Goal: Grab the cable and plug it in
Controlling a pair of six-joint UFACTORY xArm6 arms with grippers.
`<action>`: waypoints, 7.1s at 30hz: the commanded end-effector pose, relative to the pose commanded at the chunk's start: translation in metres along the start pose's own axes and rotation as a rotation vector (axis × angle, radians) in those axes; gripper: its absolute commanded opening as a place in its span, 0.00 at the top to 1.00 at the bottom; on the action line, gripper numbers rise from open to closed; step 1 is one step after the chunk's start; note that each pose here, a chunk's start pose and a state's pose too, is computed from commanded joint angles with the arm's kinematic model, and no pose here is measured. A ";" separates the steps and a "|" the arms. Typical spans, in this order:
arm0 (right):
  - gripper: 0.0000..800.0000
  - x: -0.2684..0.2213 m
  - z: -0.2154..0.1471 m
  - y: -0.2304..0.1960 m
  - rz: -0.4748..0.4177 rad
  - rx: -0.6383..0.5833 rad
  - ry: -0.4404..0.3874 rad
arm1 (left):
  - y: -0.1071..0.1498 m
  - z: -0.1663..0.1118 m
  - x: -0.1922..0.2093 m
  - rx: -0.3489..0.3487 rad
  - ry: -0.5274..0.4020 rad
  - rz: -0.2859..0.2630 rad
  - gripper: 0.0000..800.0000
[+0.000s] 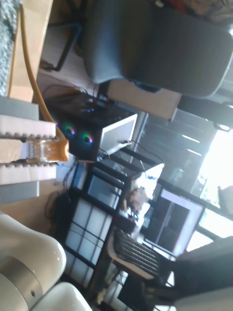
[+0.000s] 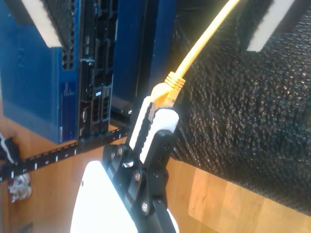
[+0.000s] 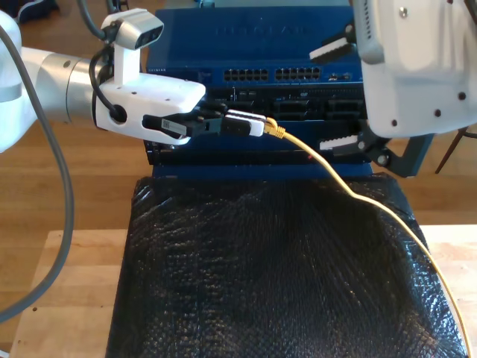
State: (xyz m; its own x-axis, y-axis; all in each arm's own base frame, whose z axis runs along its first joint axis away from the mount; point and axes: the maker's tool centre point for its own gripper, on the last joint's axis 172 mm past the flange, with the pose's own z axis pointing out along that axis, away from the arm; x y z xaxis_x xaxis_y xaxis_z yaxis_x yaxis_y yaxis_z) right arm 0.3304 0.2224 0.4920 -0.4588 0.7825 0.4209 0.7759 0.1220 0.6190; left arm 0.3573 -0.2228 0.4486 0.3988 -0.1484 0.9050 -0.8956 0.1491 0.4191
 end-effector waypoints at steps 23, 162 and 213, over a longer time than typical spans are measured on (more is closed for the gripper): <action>0.00 0.008 0.002 0.013 0.007 -0.099 0.029 | 0.011 0.000 0.006 -0.071 0.053 -0.023 1.00; 0.95 0.056 0.014 0.013 -0.141 -0.295 0.128 | 0.061 -0.023 0.034 -0.427 0.291 -0.203 0.96; 1.00 -0.033 0.061 0.036 0.196 -0.196 -0.005 | -0.010 -0.125 0.004 0.109 0.020 -0.060 0.01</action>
State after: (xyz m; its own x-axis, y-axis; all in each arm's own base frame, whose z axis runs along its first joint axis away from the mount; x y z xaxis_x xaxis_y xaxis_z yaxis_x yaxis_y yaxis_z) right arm 0.4000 0.2383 0.4597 -0.3060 0.7827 0.5420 0.7505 -0.1519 0.6431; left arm 0.3928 -0.1025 0.4567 0.4553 -0.1338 0.8802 -0.8857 0.0329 0.4632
